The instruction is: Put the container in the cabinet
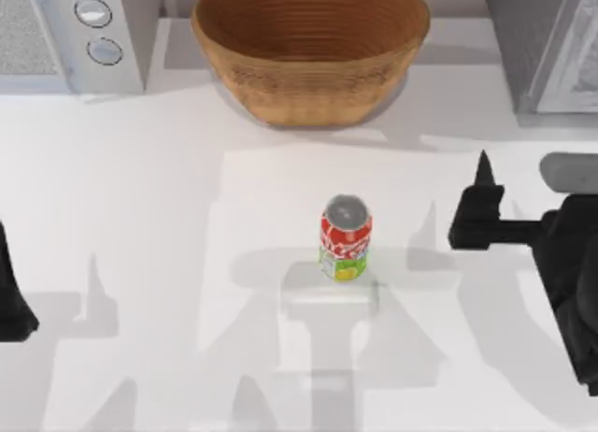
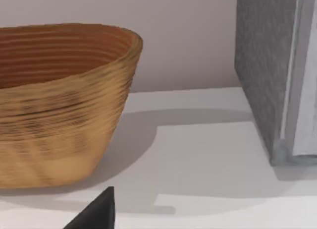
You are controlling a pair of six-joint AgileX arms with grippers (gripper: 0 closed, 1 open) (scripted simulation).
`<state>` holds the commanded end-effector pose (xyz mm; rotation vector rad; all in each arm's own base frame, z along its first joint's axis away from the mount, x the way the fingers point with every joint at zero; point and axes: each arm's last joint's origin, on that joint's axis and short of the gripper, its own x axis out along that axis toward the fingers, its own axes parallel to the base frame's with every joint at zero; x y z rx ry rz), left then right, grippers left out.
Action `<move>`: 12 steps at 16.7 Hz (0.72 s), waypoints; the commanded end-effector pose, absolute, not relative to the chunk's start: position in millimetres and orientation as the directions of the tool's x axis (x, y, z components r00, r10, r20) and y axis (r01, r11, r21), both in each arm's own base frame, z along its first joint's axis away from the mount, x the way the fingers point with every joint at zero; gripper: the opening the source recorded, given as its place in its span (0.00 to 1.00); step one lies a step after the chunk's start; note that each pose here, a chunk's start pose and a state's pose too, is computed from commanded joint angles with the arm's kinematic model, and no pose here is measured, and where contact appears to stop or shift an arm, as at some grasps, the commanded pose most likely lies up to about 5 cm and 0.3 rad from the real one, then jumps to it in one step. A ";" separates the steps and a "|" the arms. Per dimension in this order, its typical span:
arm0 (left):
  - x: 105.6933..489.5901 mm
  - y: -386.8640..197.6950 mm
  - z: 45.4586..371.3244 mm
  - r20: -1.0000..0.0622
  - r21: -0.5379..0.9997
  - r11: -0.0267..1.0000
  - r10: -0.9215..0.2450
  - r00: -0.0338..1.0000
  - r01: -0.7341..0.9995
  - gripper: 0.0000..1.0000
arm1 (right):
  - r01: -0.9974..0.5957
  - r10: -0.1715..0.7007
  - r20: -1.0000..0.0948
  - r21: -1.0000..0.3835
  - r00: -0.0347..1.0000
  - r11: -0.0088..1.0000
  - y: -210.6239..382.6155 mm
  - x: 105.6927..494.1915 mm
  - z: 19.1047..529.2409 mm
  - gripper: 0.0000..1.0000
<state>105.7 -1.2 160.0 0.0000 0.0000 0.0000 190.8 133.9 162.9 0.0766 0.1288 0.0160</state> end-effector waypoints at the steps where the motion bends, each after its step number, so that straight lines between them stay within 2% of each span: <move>1: 105.7 -1.2 160.0 0.000 0.000 1.000 0.000 1.000 0.000 1.00 | -0.012 0.020 -0.155 0.049 0.988 0.999 143.6 191.1 150.7 1.00; 6: 105.7 -1.2 160.0 0.000 0.000 1.000 0.000 1.000 0.000 1.00 | -0.042 0.017 -0.237 -0.102 0.971 0.994 182.3 183.1 95.6 1.00; 12: 105.7 -1.2 160.0 0.000 0.000 1.000 0.000 1.000 0.000 1.00 | -0.049 0.016 -0.182 -0.181 0.983 0.982 228.5 175.0 47.3 1.00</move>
